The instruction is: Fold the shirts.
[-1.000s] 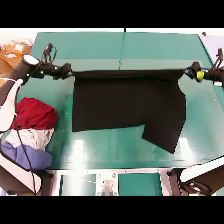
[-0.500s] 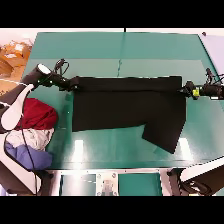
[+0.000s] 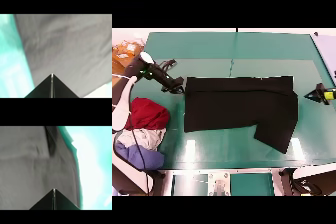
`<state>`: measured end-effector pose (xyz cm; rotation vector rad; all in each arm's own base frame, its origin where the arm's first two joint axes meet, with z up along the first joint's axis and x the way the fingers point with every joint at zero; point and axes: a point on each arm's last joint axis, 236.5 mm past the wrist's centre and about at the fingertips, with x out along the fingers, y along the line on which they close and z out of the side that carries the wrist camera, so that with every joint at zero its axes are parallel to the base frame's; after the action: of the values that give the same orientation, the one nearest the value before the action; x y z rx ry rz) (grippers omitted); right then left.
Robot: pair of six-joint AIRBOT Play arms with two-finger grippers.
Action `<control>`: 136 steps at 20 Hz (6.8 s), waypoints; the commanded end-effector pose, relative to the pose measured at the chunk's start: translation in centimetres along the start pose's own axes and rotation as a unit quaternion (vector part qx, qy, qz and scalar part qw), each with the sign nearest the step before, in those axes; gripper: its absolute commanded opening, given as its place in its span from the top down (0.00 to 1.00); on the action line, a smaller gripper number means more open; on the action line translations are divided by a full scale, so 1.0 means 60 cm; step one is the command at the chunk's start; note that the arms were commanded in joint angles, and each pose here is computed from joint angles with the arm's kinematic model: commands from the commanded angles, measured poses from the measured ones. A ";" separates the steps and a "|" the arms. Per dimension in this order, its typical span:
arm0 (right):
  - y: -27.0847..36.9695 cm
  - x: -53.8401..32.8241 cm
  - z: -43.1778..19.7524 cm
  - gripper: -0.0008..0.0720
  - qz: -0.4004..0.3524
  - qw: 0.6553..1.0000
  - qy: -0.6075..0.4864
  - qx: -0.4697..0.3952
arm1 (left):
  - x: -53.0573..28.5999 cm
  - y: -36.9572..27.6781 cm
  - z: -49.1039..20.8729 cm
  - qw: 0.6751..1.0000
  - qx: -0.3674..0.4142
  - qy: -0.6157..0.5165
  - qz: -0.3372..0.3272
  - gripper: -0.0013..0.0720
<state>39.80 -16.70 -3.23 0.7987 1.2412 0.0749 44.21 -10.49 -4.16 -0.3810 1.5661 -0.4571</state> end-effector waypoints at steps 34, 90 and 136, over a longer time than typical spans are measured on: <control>0.016 0.118 -0.342 0.64 -0.008 0.989 0.004 0.145 | 0.164 -0.098 -0.278 0.944 -0.204 -0.255 -0.042 0.17; -0.042 0.032 -0.015 0.22 0.016 0.999 -0.004 -0.043 | -0.067 -0.066 0.144 0.977 -0.014 -0.214 0.019 0.93; 0.725 0.088 -0.253 0.97 0.206 0.922 0.110 -0.310 | -0.178 -0.094 0.103 0.976 0.118 -0.153 0.097 0.94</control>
<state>43.81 18.38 16.23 0.4625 1.1897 0.8606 51.27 -21.65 5.84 -0.2293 1.1812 -0.6431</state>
